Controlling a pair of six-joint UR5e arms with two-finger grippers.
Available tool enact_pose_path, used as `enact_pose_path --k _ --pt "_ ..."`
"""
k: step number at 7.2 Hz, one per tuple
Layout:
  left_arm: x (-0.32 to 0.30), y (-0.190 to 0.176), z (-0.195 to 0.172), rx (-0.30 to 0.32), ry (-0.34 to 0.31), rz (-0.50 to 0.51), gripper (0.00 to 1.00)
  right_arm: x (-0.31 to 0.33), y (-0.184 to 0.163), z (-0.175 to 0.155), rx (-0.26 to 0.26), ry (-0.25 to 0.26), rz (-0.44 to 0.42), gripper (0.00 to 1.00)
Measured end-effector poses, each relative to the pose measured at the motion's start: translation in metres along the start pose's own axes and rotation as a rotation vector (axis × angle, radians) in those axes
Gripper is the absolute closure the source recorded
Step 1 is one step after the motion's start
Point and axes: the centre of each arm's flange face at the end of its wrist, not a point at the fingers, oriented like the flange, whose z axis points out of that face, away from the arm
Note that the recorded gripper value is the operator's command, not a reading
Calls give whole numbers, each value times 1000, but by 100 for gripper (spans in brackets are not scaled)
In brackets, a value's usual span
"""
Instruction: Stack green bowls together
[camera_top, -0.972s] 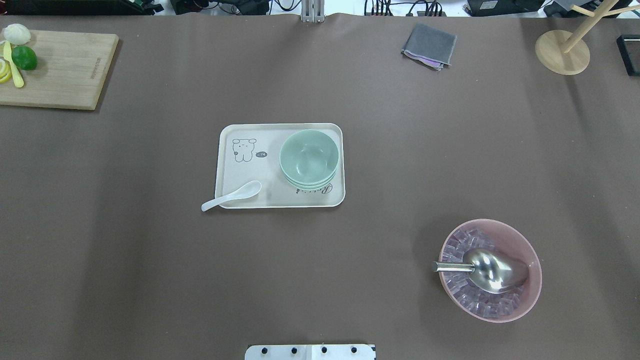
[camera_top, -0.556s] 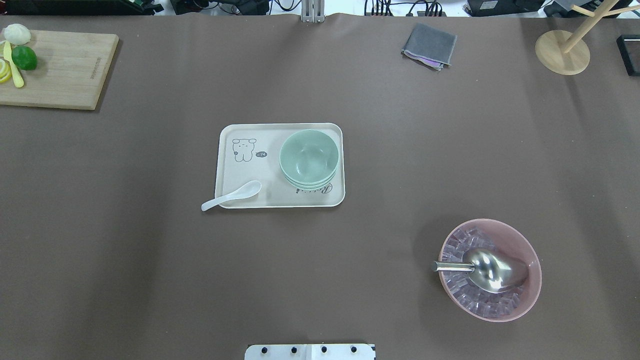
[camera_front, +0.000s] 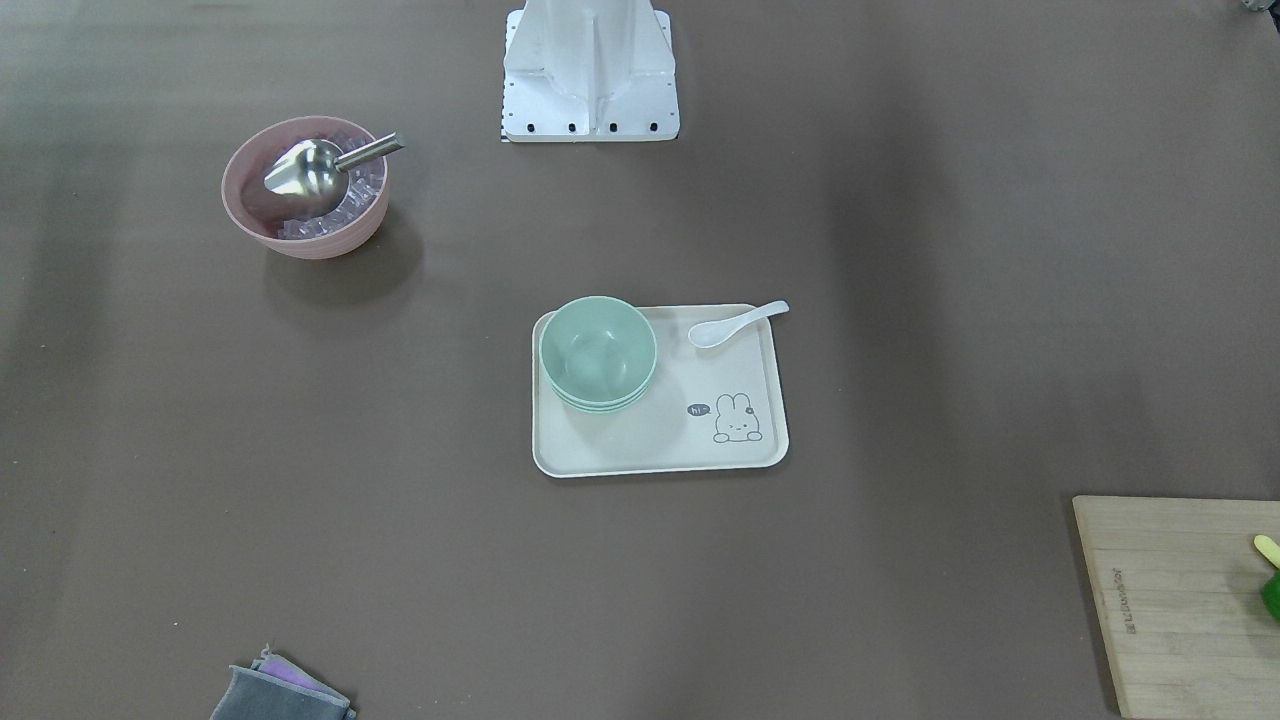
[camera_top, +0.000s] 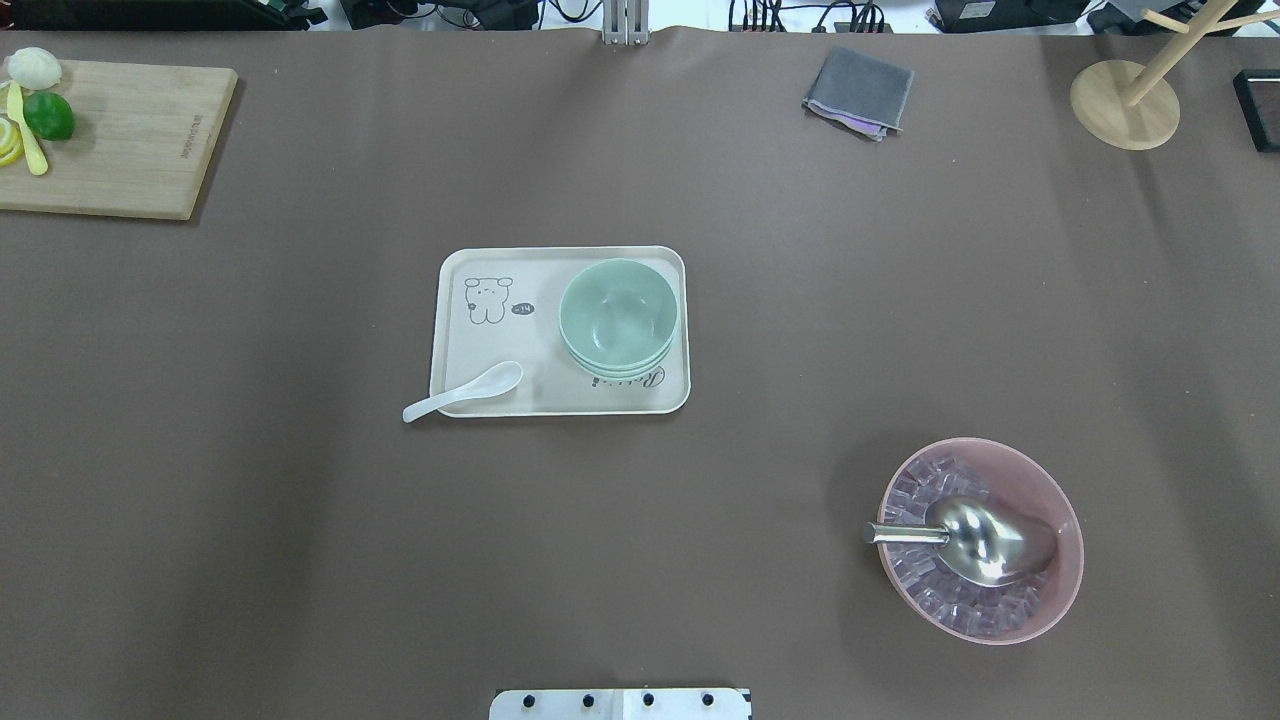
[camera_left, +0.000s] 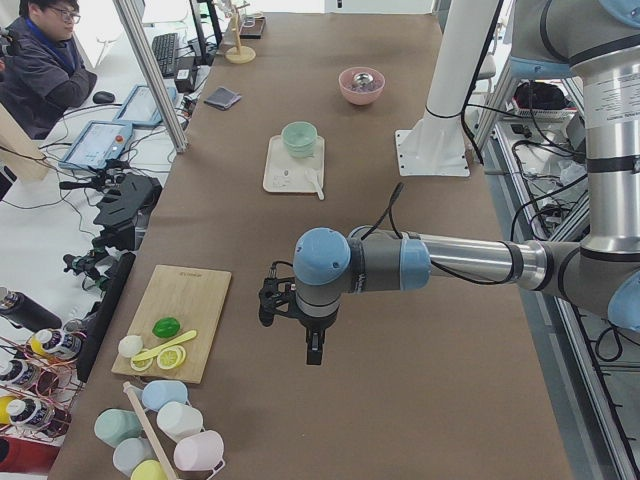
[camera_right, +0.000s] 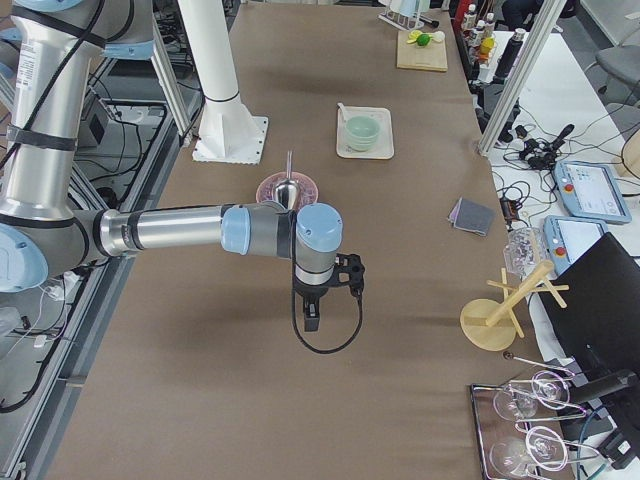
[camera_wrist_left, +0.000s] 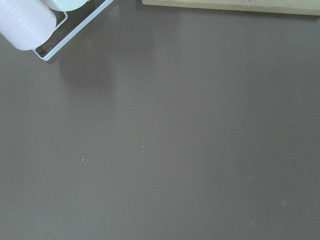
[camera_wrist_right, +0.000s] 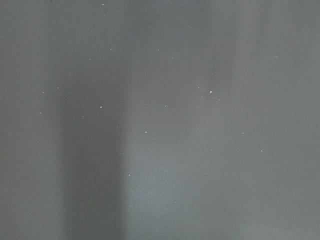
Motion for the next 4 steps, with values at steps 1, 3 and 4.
enact_pose_path --k 1,3,4 --pt "0 0 0 1 -1 1 2 0 0 0 0 0 -1 0" --pt "1 0 -1 2 -2 1 2 -1 -1 0 0 -3 -2 0" --pt "1 0 -1 2 -2 1 2 -1 -1 1 1 -10 -1 0"
